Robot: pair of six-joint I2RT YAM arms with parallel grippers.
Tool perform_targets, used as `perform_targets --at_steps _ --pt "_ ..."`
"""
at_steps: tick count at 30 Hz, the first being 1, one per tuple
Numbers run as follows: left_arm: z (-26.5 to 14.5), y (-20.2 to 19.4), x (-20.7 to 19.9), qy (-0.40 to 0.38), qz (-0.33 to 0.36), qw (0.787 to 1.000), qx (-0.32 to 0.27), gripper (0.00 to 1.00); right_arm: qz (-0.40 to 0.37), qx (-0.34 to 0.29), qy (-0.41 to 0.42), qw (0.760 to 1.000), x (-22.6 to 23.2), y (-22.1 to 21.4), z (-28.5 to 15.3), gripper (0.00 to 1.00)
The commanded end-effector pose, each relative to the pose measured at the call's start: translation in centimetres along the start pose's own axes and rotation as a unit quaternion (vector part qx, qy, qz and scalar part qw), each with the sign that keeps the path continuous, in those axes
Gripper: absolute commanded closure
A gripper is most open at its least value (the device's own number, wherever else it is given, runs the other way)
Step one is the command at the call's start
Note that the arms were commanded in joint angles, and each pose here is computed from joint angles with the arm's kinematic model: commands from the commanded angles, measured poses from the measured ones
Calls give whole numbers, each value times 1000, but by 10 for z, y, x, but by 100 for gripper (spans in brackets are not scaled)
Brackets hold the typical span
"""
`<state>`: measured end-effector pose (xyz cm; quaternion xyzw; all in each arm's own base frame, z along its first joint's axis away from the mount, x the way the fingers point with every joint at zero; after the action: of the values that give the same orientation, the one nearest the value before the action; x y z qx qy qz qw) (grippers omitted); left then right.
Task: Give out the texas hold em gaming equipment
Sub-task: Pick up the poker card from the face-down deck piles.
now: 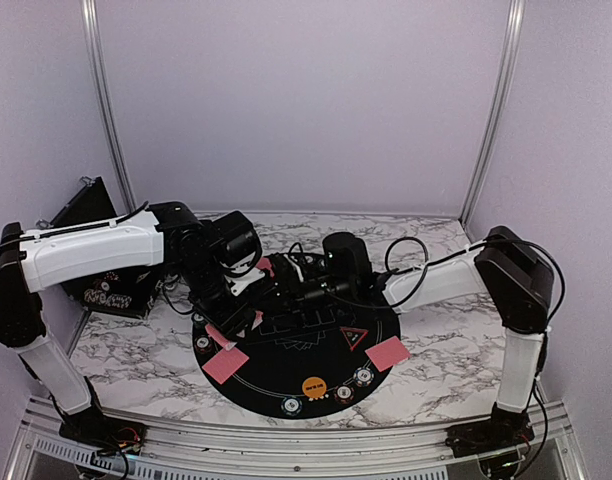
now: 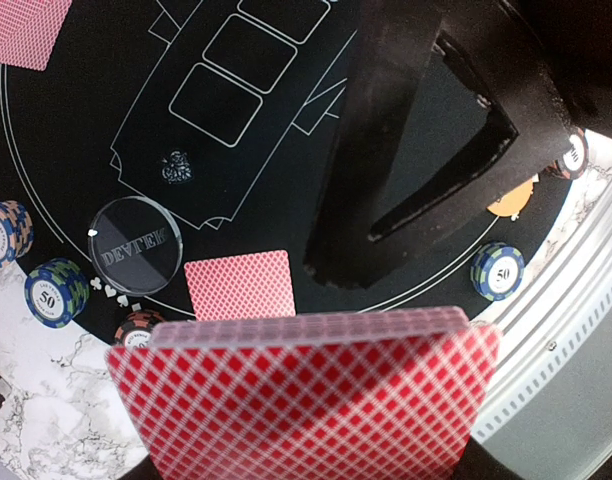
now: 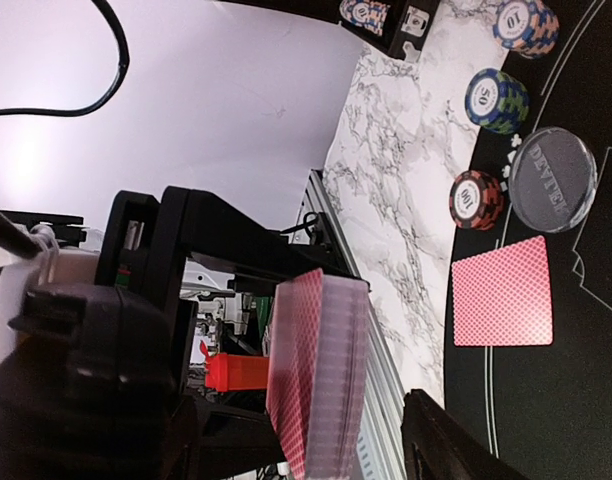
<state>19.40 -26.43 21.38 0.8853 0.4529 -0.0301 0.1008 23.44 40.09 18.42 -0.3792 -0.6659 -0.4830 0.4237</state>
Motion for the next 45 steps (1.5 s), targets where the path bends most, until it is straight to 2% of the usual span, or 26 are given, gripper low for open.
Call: perform_targets --at_steps 1,23,45 --pt "-5 4 -3 -6 9 1000 -8 42 -18 3 19 1000 9 7 10 33" --pt "-6 3 -2 -3 8 1000 -10 42 2 16 -7 1000 -15 0 22 39" --pt "-6 1 -2 -2 8 1000 -10 42 3 -6 -28 1000 -20 7 1 41"
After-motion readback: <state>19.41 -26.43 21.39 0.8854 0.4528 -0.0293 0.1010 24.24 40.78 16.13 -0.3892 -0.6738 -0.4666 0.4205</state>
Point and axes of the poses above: each gripper's point midway between its finger pads, its own z axis out along the fingers, its own x axis along the line the jaws close on, y = z × x, the point moved 8 cm from there along -z, back along the fingers, and after that the axes turned 7 degrees about -z, right-handed, at the moved point
